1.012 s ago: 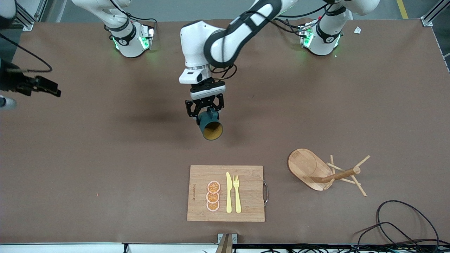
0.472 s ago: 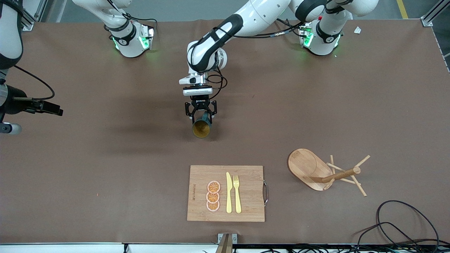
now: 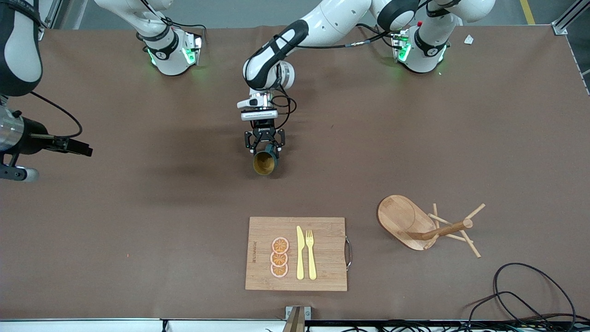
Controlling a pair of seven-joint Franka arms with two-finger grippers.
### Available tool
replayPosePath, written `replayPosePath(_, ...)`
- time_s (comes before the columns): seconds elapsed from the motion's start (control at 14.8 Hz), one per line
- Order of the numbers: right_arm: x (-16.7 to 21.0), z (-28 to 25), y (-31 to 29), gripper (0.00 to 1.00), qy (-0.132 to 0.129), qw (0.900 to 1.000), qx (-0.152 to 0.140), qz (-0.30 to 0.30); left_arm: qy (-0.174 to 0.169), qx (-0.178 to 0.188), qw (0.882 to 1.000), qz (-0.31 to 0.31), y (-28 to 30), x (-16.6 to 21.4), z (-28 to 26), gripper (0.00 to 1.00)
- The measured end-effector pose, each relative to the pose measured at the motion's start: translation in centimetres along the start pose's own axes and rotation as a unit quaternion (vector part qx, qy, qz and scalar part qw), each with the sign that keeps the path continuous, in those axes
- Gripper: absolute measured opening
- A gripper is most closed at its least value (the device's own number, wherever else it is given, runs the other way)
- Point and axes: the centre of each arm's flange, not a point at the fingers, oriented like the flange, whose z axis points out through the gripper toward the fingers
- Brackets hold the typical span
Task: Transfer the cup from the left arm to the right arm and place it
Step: 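Carry the mug to mid-table while the right gripper reaches toward it, then grasp the mug rim with the right gripper while the left gripper holds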
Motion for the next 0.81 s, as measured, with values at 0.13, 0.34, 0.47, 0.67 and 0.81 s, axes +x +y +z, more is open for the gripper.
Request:
replayPosePath(0.13,-0.6,0.3,-2.9,1.0,-0.003,0.999,-0.001,0.039,-0.006,0.003,1.0,-0.022,0.2,-0.1,-0.4,0.82)
replayPosePath(0.34,-1.8,0.8,-7.2,1.0,-0.01,0.996,0.002,0.094,-0.039,0.026,0.998,-0.052,0.5,-0.2,-1.0,0.92)
replayPosePath(0.47,-2.5,1.1,-9.6,1.0,-0.011,0.993,0.002,0.119,-0.076,0.054,0.992,-0.085,0.7,0.6,-1.6,0.99)
replayPosePath(0.67,-3.4,2.8,-12.3,1.0,-0.017,0.989,0.0,0.147,-0.151,0.094,0.975,-0.134,1.5,4.6,-3.5,1.0)
replayPosePath(0.81,-3.7,5.1,-13.4,1.0,-0.023,0.987,0.002,0.157,-0.226,0.122,0.953,-0.163,1.5,9.3,-4.5,1.0)
